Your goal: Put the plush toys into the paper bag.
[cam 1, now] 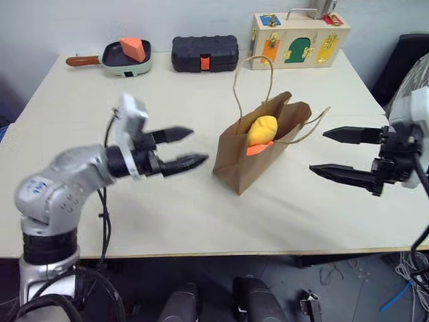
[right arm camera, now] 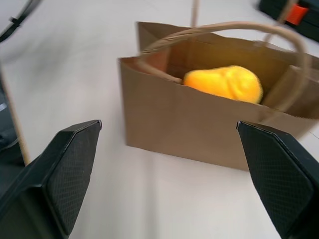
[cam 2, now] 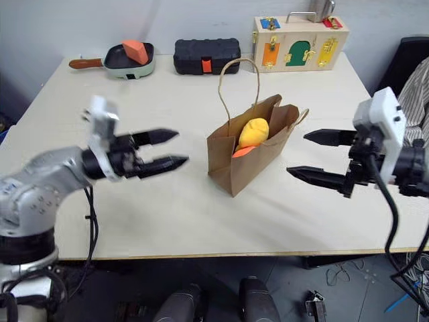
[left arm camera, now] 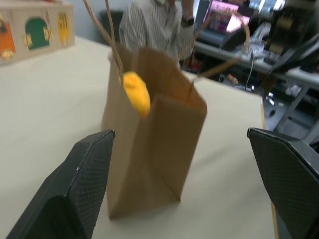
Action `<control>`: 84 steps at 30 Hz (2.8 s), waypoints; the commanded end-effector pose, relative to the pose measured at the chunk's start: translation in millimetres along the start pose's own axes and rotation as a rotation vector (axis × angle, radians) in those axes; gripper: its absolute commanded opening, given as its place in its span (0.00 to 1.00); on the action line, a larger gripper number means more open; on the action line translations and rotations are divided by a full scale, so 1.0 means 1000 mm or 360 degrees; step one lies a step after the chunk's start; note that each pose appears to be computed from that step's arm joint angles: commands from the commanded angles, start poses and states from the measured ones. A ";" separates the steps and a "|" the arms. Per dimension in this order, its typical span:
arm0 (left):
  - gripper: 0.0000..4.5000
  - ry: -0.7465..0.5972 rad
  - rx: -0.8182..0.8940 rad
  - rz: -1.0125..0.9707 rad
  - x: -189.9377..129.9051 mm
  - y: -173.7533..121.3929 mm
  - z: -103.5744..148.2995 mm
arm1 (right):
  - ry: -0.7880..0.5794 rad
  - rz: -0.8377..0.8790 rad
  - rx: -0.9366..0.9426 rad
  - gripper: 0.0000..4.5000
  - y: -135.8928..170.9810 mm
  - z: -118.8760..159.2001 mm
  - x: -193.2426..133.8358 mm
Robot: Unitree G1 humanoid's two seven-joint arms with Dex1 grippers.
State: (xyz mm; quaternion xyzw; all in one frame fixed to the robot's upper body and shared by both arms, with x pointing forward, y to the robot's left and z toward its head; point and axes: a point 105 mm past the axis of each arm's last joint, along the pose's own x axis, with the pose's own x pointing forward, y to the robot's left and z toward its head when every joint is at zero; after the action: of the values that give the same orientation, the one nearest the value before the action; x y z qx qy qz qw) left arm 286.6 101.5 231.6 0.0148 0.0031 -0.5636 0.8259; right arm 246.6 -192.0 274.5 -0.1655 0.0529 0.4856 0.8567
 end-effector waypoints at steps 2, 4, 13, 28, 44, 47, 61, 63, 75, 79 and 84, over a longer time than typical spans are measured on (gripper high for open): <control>0.99 -0.0051 0.0106 0.0093 0.017 0.006 -0.001 | 0.0011 0.0129 -0.0081 0.99 0.018 0.007 -0.001; 0.99 -0.0066 0.0102 0.0104 0.027 0.010 -0.004 | 0.0025 0.0162 -0.0070 0.99 0.023 0.004 0.000; 0.99 -0.0111 0.0124 -0.0129 0.059 -0.005 -0.009 | 0.0087 0.0042 -0.0100 0.99 0.020 -0.016 0.017; 1.00 -0.0120 0.0199 -0.0226 0.073 -0.009 -0.009 | -0.0112 -0.0229 0.0078 0.15 0.010 -0.037 0.096; 1.00 -0.0124 0.0292 0.0081 0.108 0.008 -0.019 | -0.0094 -0.0242 0.0070 0.00 0.010 -0.045 0.104; 0.91 -0.0137 0.0302 0.0103 0.109 0.009 -0.018 | -0.0082 -0.0258 0.0060 0.00 0.009 -0.048 0.102; 0.02 -0.0120 0.0345 0.0058 0.107 0.012 -0.021 | -0.0202 -0.0252 -0.0037 0.00 0.008 -0.001 -0.004; 0.00 -0.0118 0.0349 0.0056 0.106 0.014 -0.021 | -0.0230 -0.0314 -0.0043 0.00 0.002 0.003 -0.012; 0.00 -0.0150 0.0367 0.0029 0.082 0.044 -0.007 | -0.0193 -0.0187 -0.0067 0.49 0.016 0.019 -0.036; 0.00 -0.0192 0.0339 -0.0045 0.083 0.049 0.004 | -0.0168 -0.0201 -0.0072 0.78 0.014 0.017 -0.039; 0.00 -0.0205 0.0269 -0.0279 0.056 0.038 0.016 | -0.0147 -0.0183 -0.0070 1.00 0.016 0.014 -0.039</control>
State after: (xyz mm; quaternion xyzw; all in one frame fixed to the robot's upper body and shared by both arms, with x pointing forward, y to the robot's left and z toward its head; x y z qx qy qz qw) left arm 356.5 57.1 228.6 0.0446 -0.0644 -0.6054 0.7921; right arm 216.1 -211.1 285.1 -0.1456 0.0103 0.4459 0.8831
